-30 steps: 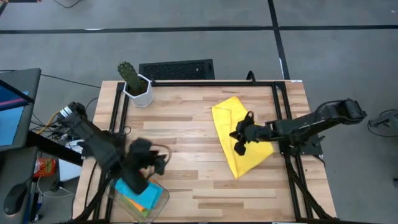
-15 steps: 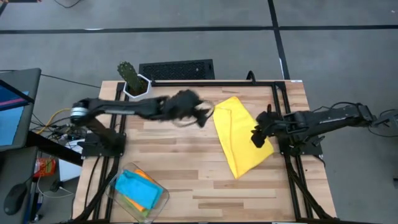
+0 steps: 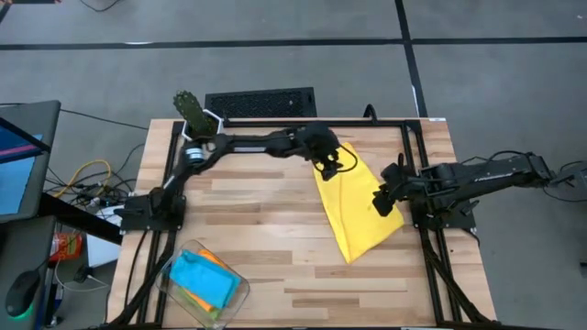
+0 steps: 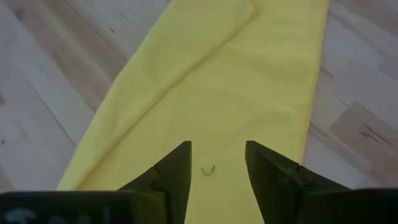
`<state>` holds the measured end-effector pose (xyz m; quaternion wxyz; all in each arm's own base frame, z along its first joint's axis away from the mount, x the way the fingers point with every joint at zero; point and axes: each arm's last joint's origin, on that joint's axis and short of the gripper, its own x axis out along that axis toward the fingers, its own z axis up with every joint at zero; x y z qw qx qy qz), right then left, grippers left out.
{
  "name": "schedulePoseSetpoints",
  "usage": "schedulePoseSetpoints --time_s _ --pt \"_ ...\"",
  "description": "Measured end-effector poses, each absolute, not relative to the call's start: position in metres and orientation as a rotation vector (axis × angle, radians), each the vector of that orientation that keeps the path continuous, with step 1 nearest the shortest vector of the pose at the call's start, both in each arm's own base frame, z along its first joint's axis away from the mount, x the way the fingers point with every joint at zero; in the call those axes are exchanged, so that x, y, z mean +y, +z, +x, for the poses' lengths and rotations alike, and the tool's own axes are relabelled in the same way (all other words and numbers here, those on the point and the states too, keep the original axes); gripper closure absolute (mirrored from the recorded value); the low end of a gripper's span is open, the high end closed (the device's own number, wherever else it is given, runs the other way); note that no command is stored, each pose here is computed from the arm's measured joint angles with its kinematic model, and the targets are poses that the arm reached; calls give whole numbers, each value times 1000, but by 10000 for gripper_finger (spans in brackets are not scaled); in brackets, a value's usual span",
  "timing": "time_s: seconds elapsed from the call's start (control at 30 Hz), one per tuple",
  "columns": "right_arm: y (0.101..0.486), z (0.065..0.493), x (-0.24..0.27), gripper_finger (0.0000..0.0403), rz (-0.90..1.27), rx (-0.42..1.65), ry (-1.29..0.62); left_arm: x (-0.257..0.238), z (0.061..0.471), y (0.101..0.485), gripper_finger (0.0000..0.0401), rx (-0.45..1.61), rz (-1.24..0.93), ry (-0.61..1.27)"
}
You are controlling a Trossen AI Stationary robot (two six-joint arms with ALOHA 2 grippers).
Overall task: Fold microfiber towels
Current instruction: Fold the yellow microfiber towel
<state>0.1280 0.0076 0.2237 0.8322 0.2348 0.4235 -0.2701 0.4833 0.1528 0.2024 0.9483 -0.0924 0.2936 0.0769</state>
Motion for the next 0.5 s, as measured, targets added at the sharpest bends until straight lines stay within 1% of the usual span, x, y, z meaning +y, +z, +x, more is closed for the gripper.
schedulePoseSetpoints --time_s 0.13,0.3,0.37,0.5 --pt "224 128 8 231 497 898 -574 163 502 193 151 655 -139 116" --pt "224 128 8 231 497 897 -574 161 512 177 151 790 -62 67" --pt "224 128 8 232 496 896 -574 160 515 177 151 800 -30 52" --pt "224 128 8 234 495 895 -575 161 513 176 151 838 31 104"
